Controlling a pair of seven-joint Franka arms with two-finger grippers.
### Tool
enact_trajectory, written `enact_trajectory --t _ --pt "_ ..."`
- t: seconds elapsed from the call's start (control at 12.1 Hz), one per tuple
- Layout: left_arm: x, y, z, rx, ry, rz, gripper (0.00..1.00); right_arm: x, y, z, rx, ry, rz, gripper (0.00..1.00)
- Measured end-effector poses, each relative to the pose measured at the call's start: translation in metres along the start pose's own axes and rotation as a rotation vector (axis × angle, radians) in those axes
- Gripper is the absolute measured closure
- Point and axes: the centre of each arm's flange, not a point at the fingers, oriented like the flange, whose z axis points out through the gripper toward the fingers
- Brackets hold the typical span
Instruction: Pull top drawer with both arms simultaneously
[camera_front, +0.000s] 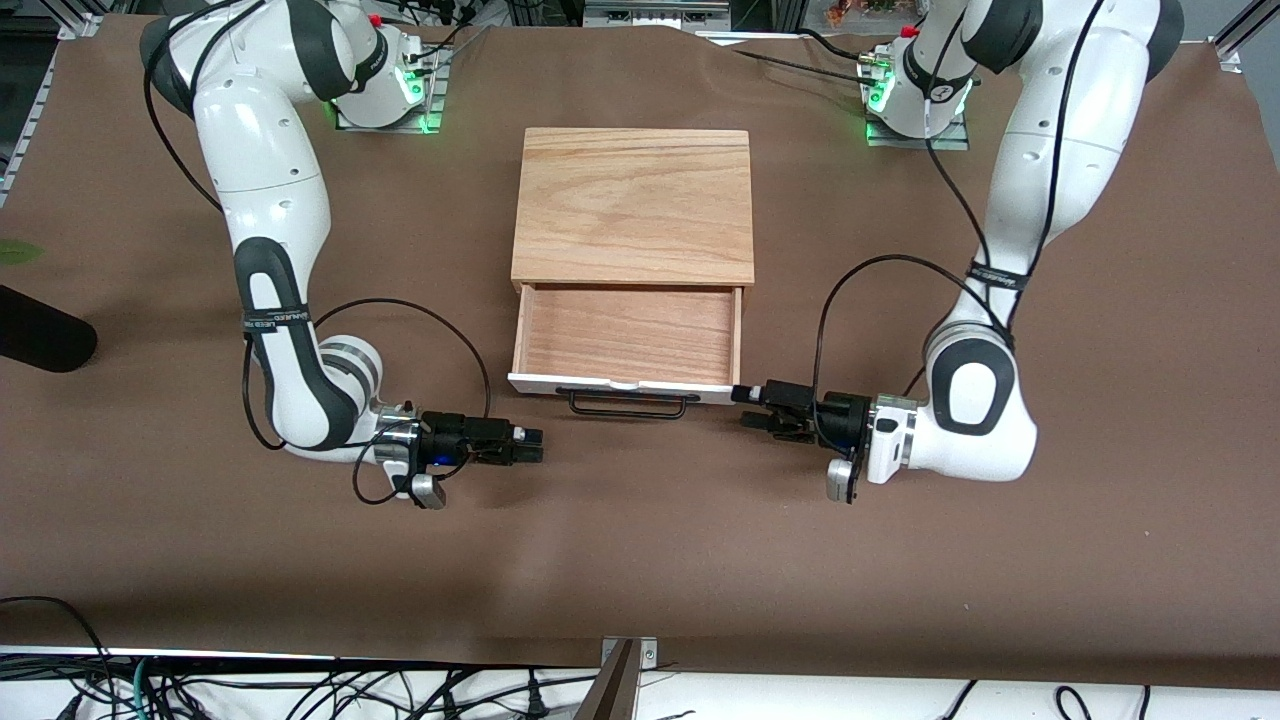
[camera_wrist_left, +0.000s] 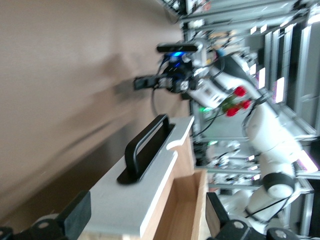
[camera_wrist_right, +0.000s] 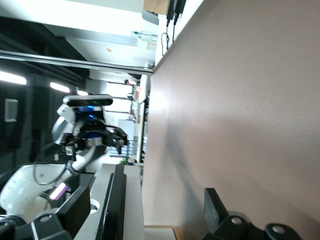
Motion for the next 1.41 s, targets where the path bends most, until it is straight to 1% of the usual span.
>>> enact_trajectory --t 0.17,0.25,0.33,0.41,0.58,0.66,0.75,0.91,0.99,1.08,1.16,1.24,1.41 --pt "0.001 0.022 -0.019 0.102 -0.034 0.022 0.00 0.015 -0.012 -0.019 -0.103 -0.047 -0.029 0.00" --pt "0.002 0.032 -0.034 0.160 -0.040 0.047 0.00 0.023 -0.020 -0.030 -0.160 -0.071 -0.044 0.00" --pt "0.003 0.041 -0.054 0.233 -0.046 0.075 0.00 0.030 -0.028 -0.042 -0.220 -0.094 -0.058 0.00" --pt "0.004 0.054 -0.077 0.305 -0.048 0.106 0.00 0.038 -0.036 -0.055 -0.295 -0.119 -0.069 0.00" --pt "0.001 0.082 -0.118 0.427 -0.049 0.152 0.00 0.053 -0.052 -0.081 -0.474 -0.174 -0.078 0.00" --pt "-0.003 0.092 -0.135 0.496 -0.070 0.168 0.00 0.060 -0.063 -0.091 -0.565 -0.196 -0.069 0.00" --pt "-0.008 0.101 -0.149 0.558 -0.095 0.178 0.00 0.065 -0.073 -0.095 -0.642 -0.207 -0.052 0.00" --pt "-0.019 0.123 -0.169 0.667 -0.147 0.190 0.00 0.072 -0.091 -0.095 -0.765 -0.213 -0.010 0.00" --pt "-0.024 0.136 -0.178 0.742 -0.174 0.190 0.00 0.073 -0.095 -0.092 -0.821 -0.213 0.017 0.00" --pt "-0.032 0.155 -0.189 0.826 -0.182 0.160 0.00 0.072 -0.098 -0.089 -0.881 -0.211 0.047 0.00" --pt "-0.043 0.173 -0.194 0.881 -0.175 0.108 0.00 0.073 -0.102 -0.088 -0.951 -0.206 0.071 0.00" --pt "-0.057 0.190 -0.195 0.937 -0.174 0.064 0.00 0.073 -0.113 -0.086 -1.034 -0.202 0.077 0.00" --pt "-0.085 0.221 -0.194 1.121 -0.206 0.032 0.00 0.076 -0.153 -0.085 -1.201 -0.189 0.034 0.00"
